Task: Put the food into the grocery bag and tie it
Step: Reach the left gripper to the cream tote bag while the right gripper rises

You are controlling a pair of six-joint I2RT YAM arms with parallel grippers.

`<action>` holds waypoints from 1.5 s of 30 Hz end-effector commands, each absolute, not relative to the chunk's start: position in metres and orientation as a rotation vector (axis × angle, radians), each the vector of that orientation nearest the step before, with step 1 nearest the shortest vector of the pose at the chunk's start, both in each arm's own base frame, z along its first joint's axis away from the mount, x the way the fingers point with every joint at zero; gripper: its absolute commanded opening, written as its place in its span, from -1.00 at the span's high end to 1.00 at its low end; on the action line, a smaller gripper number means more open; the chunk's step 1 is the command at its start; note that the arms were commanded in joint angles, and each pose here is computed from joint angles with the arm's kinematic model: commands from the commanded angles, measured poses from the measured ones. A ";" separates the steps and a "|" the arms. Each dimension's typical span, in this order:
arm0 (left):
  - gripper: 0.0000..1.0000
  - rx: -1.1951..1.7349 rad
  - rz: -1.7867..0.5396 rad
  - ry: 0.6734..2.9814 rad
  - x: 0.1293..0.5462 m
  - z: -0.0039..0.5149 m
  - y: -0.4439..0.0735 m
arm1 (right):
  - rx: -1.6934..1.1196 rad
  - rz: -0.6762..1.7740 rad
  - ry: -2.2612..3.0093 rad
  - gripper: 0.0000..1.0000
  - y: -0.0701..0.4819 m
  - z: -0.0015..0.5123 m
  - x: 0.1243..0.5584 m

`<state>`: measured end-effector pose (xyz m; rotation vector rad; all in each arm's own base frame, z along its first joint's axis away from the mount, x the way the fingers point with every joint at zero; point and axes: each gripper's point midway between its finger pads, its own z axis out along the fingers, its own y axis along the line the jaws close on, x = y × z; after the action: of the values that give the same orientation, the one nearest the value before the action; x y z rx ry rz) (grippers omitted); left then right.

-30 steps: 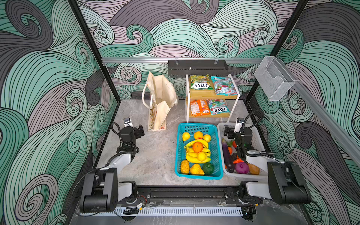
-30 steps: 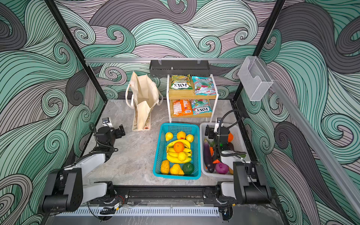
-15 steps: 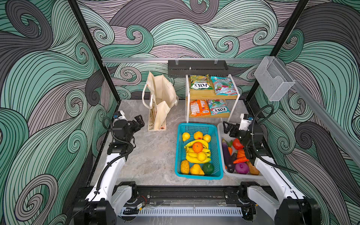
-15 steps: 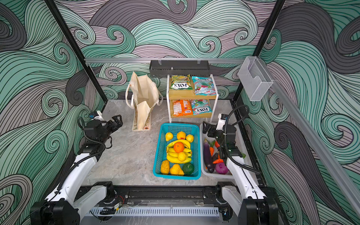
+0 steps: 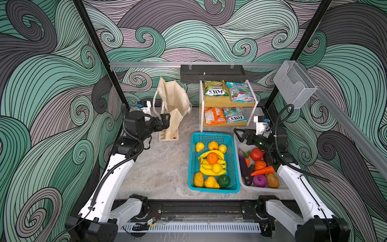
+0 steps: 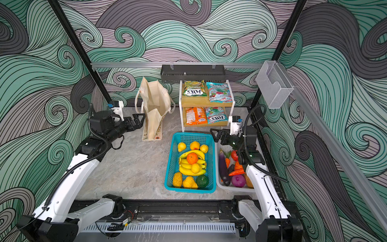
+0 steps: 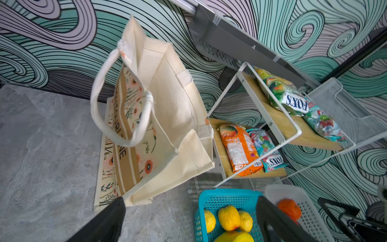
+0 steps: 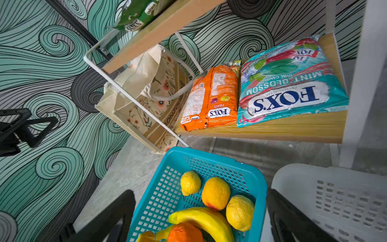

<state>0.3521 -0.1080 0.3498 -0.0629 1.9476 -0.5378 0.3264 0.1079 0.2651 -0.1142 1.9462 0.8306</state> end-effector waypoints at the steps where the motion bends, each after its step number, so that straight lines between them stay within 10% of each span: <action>1: -0.97 0.079 -0.423 2.040 0.349 0.347 -0.123 | -0.165 0.965 1.963 -0.93 0.125 0.276 0.315; 35: -0.72 0.562 0.453 2.389 0.476 0.260 -0.189 | -0.451 0.937 1.968 -0.87 0.176 0.263 0.298; 45: 1.00 0.519 0.496 2.402 0.468 0.264 -0.178 | -0.441 0.931 1.974 -0.85 0.175 0.261 0.300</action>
<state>0.4805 -0.1867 0.2529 0.5355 2.3930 0.4510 0.2976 0.1758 0.2650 -0.4429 1.9709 0.9474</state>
